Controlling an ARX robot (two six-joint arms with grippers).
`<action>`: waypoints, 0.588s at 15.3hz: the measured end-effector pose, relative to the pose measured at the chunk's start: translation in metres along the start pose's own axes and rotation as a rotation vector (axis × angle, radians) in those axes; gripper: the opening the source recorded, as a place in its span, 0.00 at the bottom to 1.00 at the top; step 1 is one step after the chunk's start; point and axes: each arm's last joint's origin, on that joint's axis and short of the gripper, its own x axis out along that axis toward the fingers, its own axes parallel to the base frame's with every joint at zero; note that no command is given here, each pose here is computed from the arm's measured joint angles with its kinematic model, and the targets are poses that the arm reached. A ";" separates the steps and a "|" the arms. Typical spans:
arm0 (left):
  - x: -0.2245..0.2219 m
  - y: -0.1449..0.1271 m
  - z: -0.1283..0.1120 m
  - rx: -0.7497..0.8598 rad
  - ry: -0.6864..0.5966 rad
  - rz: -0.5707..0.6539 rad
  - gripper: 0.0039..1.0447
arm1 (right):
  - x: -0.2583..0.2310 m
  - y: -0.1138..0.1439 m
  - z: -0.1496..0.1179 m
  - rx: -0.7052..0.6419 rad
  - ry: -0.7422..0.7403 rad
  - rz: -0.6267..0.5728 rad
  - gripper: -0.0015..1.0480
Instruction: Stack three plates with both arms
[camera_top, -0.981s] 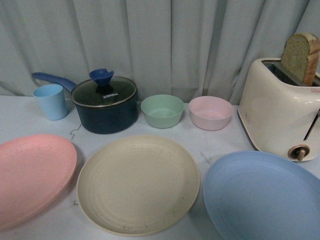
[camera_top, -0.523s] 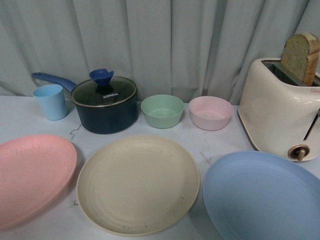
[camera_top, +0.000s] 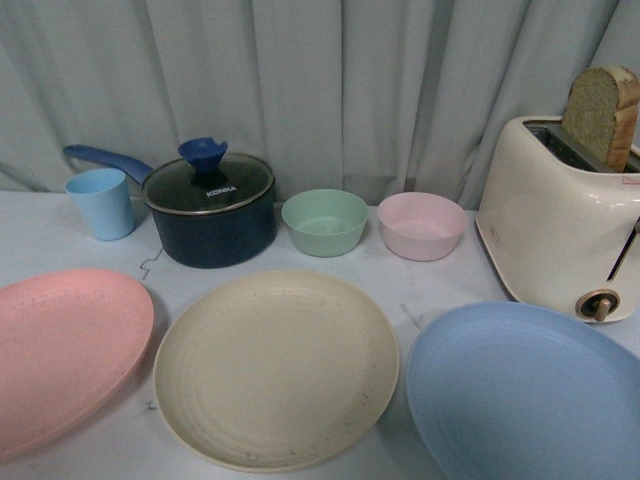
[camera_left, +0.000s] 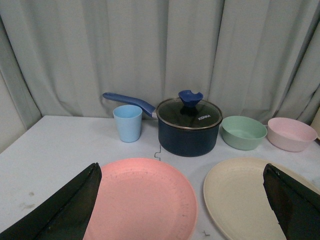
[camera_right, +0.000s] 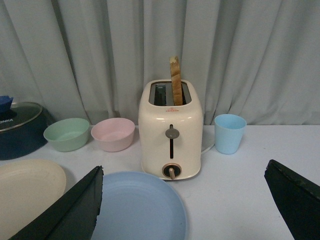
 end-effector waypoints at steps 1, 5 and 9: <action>0.000 0.000 0.000 0.000 0.000 0.000 0.94 | 0.000 0.000 0.000 0.000 0.000 0.000 0.94; 0.000 0.000 0.000 0.000 0.000 0.000 0.94 | 0.000 0.000 0.000 0.000 0.000 0.000 0.94; 0.000 0.000 0.000 0.000 0.000 0.000 0.94 | 0.000 0.000 0.000 0.000 0.000 0.000 0.94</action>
